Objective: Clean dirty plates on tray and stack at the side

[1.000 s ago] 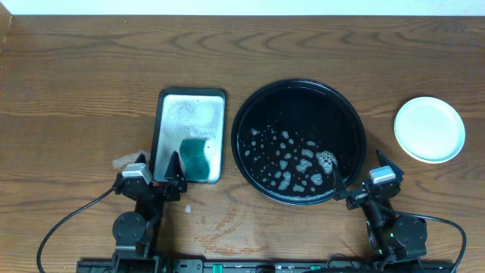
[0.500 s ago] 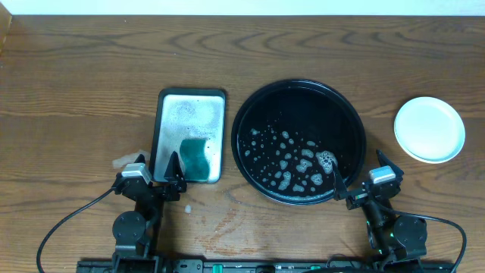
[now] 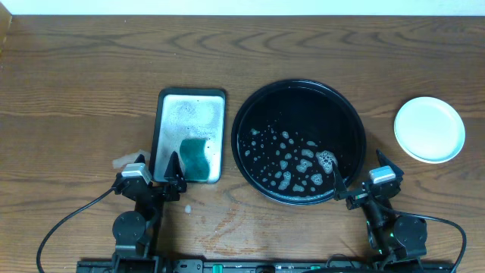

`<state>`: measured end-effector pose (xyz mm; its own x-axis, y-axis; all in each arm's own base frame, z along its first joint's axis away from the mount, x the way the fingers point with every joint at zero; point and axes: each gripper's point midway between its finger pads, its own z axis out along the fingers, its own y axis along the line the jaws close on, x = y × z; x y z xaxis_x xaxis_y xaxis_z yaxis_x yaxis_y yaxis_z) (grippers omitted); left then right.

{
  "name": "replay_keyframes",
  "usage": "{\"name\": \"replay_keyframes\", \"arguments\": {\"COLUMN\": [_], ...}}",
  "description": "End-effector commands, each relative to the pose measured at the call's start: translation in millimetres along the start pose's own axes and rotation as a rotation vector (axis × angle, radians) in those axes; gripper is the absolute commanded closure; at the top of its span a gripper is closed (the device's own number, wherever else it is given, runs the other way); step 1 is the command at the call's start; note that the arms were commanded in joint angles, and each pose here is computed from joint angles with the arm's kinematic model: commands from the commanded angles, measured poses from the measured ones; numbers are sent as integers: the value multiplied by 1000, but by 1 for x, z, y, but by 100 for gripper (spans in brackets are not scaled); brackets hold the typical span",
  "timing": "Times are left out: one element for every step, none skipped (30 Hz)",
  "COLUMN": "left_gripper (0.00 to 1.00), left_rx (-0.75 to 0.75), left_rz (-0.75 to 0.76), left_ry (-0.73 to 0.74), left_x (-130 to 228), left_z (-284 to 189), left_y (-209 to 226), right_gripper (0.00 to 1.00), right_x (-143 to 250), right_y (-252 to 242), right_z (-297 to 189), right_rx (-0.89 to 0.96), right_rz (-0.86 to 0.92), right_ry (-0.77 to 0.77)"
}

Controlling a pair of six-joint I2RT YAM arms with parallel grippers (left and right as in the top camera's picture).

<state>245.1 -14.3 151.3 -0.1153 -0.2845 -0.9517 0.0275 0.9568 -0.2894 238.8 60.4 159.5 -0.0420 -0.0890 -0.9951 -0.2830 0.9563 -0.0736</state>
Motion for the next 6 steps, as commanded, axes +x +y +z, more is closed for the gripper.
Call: {"name": "replay_keyframes", "arguments": {"left_gripper": [16,16,16,16,17,16], "left_rx": [-20,-20,-20,-20,-20,-20], "left_rz": [17,17,17,17,17,17], "left_ry": [52,52,52,52,52,52], "left_x": [14,14,14,14,14,14], "left_z": [0,0,0,0,0,0], "left_y": [5,5,5,5,5,5], "right_gripper": [1,1,1,1,1,1], "right_x": [0,0,0,0,0,0], "right_y": [-2,-2,-2,-2,-2,-2], "right_z": [0,0,0,0,0,0], "right_rx": [6,6,6,6,6,6], "right_rz": [-9,-9,-9,-9,-9,-9], "right_ry": [-2,-2,-2,-2,-2,-2]}}
